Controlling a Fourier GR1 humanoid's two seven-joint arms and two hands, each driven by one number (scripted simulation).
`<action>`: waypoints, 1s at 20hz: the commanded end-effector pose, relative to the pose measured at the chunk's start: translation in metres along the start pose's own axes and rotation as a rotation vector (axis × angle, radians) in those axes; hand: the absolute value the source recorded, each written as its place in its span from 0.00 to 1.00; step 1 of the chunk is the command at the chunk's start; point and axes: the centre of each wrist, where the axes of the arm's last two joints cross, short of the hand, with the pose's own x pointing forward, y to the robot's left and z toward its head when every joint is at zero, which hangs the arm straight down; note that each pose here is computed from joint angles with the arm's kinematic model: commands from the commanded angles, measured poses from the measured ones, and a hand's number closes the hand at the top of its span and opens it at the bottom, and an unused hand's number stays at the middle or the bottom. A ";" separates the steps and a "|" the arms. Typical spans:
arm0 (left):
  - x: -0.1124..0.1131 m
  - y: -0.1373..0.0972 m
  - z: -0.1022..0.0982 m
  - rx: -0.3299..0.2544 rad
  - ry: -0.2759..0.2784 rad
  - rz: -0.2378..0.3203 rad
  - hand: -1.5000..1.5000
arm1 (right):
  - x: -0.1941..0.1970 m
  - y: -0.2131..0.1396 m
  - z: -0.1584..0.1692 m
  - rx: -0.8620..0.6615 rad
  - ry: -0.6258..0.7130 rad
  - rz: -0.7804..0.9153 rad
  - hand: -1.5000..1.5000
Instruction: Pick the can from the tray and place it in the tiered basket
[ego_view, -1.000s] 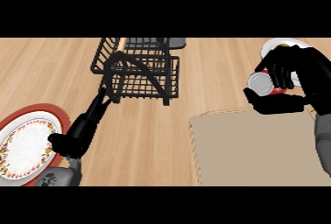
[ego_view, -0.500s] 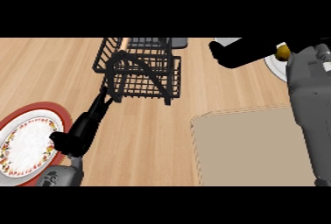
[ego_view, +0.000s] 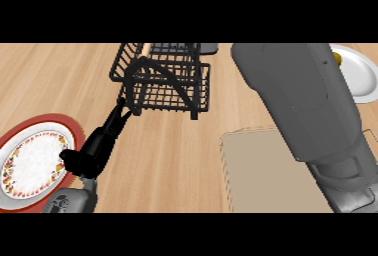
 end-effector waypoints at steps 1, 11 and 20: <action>-0.004 0.007 -0.002 -0.025 0.058 0.019 0.50 | 0.014 0.038 -0.018 0.058 -0.004 0.019 1.00; -0.006 -0.005 -0.007 -0.020 0.057 0.005 0.50 | 0.005 0.072 -0.051 0.100 0.003 0.012 1.00; 0.012 -0.019 -0.019 -0.052 0.048 -0.006 0.50 | 0.011 0.076 -0.055 0.164 0.052 -0.183 1.00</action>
